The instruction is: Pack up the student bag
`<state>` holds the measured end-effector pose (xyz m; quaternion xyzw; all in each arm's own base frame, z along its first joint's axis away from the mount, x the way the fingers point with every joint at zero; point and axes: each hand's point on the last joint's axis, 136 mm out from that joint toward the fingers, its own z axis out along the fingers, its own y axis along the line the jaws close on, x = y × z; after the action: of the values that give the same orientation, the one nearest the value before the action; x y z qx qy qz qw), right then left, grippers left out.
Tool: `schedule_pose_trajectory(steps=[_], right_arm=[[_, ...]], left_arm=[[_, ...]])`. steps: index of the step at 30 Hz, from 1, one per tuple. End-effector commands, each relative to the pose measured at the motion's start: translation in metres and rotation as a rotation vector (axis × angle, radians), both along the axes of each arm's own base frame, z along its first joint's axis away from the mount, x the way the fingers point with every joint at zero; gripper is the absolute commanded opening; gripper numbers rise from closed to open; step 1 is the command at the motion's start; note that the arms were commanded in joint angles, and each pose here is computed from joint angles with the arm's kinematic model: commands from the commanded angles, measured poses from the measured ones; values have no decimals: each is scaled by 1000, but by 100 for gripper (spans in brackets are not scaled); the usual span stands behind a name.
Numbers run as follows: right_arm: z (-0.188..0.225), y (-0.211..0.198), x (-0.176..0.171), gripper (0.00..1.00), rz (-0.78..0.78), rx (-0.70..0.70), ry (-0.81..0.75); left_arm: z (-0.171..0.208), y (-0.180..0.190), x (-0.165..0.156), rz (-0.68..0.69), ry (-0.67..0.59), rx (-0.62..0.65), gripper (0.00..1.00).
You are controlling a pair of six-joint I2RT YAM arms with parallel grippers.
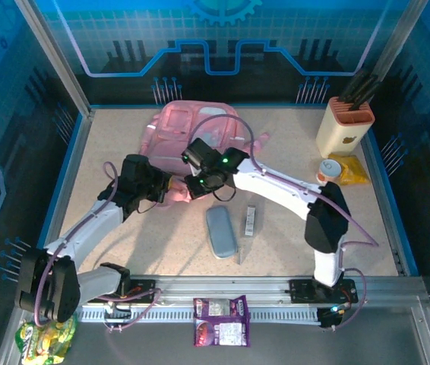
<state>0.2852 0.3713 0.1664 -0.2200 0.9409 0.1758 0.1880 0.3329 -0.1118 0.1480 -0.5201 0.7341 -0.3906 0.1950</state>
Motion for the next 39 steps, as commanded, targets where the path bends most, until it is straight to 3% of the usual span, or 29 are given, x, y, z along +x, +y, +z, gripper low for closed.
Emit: schedule_pose_trajectory(steps=[1,9,13,17,24,25,26,28,34,39], right_arm=[[-9,-67,-8,0,-85,-104,58],[-34,-116,58,0,-160,-231,-63],[-57,-139,101,0,-218,-213,-75],[-67,-136,129,0,-206,-172,-118],[-42,-101,97,0,-95,-54,-101],[-37,-96,90,8,-83,-24,-90],[-32,-89,82,24,-60,14,-83],[-22,-76,72,33,-33,81,-55],[-11,-32,74,45,3,228,52],[-8,-4,87,57,95,204,-6]], left_arm=[[38,41,19,128,-125,37,0],[34,59,8,148,-89,95,0],[23,77,3,159,-40,129,0],[14,83,0,155,-14,161,0],[8,87,0,81,9,233,0],[9,86,-1,65,4,240,6],[11,84,-2,44,-3,247,26],[12,80,-9,14,0,268,49],[20,45,-15,-99,-76,315,52],[2,2,-14,-171,-61,284,46]])
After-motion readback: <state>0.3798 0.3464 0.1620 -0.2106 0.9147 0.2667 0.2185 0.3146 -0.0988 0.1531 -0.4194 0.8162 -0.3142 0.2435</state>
